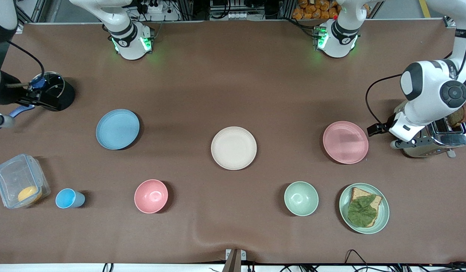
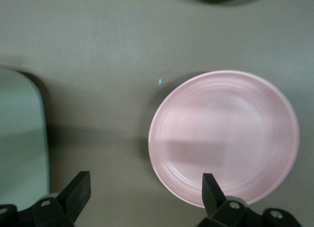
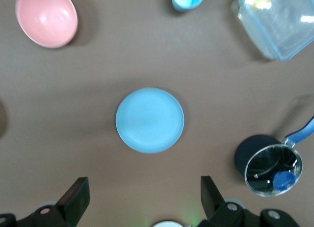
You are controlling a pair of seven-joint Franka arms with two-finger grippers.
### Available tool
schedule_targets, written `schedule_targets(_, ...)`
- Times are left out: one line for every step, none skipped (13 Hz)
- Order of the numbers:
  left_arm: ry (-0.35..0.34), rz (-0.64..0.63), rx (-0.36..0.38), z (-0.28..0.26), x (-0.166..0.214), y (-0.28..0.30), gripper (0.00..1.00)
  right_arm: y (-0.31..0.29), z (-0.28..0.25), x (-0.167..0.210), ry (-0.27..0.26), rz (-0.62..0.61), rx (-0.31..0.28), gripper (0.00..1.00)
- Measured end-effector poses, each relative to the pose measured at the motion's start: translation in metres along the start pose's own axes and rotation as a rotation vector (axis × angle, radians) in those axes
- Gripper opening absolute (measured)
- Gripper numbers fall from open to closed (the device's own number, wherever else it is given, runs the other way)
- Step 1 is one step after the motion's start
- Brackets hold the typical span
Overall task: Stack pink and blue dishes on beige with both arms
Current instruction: 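Reach the left gripper to the pink plate while the right gripper reaches the blue plate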
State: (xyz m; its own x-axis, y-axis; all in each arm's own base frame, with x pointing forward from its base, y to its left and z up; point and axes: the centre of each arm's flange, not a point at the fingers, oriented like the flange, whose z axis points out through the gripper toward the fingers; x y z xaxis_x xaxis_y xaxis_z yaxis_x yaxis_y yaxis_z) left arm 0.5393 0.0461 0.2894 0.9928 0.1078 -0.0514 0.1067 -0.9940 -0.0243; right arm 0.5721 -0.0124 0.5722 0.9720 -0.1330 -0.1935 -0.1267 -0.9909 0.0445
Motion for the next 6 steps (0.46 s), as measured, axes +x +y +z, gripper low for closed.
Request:
schedule_targets(-0.014, -0.005, -0.003, 0.014, 0.0, -0.003, 1.0, 0.002, 0.019, 0.009, -0.043, 0.005, -0.005, 1.0)
schedule_targets(-0.028, -0.007, -0.005, 0.027, 0.0, -0.004, 1.0, 0.005, 0.043, 0.02, -0.084, 0.011, -0.008, 1.0)
schedule_targets(-0.037, -0.007, -0.007, 0.038, 0.0, -0.004, 1.0, 0.009, 0.068, 0.032, -0.11, 0.012, -0.008, 1.0)
schedule_targets(-0.046, -0.011, -0.01, 0.05, 0.001, -0.006, 1.0, 0.014, 0.093, 0.042, -0.121, 0.0, -0.006, 1.0)
schedule_targets(-0.055, -0.019, -0.013, 0.061, 0.001, -0.01, 1.0, 0.022, 0.119, 0.049, -0.124, -0.023, -0.001, 1.0)
schedule_targets(-0.064, -0.027, -0.015, 0.071, 0.0, -0.013, 1.0, 0.031, 0.143, 0.053, -0.123, -0.047, 0.008, 1.0)
